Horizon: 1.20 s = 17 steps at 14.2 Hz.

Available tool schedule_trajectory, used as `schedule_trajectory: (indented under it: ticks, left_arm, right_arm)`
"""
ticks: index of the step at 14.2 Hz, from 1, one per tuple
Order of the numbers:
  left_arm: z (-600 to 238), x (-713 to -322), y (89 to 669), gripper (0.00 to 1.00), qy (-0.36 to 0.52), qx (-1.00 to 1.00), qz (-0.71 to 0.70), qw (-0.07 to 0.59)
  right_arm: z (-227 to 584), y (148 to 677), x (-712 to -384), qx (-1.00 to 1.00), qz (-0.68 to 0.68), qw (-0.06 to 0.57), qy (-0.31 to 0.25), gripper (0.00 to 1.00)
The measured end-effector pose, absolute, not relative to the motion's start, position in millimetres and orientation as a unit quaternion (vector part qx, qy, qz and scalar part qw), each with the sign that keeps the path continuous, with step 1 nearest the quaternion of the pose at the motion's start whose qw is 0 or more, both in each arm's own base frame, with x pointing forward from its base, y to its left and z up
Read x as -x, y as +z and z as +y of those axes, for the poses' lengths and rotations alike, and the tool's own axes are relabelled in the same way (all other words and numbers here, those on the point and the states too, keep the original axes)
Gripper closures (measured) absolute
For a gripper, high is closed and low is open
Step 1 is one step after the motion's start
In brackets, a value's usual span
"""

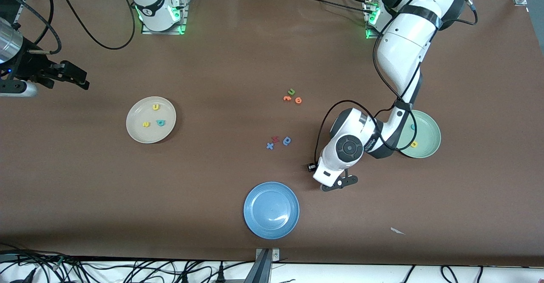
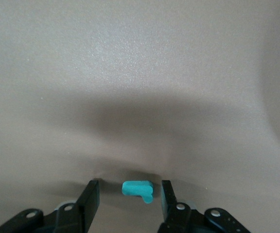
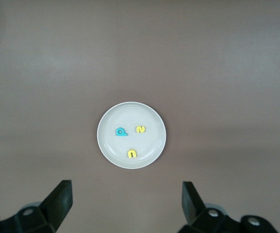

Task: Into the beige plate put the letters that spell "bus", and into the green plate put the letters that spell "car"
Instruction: 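Grasp the teal r with the left gripper, then carry the r to the green plate and open the left gripper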

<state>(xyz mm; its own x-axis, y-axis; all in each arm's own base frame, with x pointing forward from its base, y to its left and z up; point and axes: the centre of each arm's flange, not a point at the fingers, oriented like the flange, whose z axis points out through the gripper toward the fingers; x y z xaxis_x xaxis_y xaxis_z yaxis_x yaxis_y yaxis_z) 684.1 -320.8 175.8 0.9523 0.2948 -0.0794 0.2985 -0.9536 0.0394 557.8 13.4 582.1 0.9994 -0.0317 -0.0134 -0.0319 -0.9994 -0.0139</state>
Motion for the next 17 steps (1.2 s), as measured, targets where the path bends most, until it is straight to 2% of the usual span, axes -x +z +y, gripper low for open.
schedule_trajectory:
  ticks: [8,11,17]
  left_arm:
    - [-325.3,-684.0,173.1,0.49,-0.031,-0.987,0.154,0.02]
    - [-324.9,-684.9,174.0,0.59,-0.03,-0.987,0.155,0.02]
    - [-325.6,-684.9,174.4,0.66,-0.03,-0.987,0.155,0.02]
  right_arm:
    - [13.4,582.1,-557.8,1.0,0.016,0.007,0.007,0.0]
    - [13.5,582.1,-557.8,1.0,0.016,0.007,0.007,0.0]
    - [13.5,582.1,-557.8,1.0,0.016,0.007,0.007,0.0]
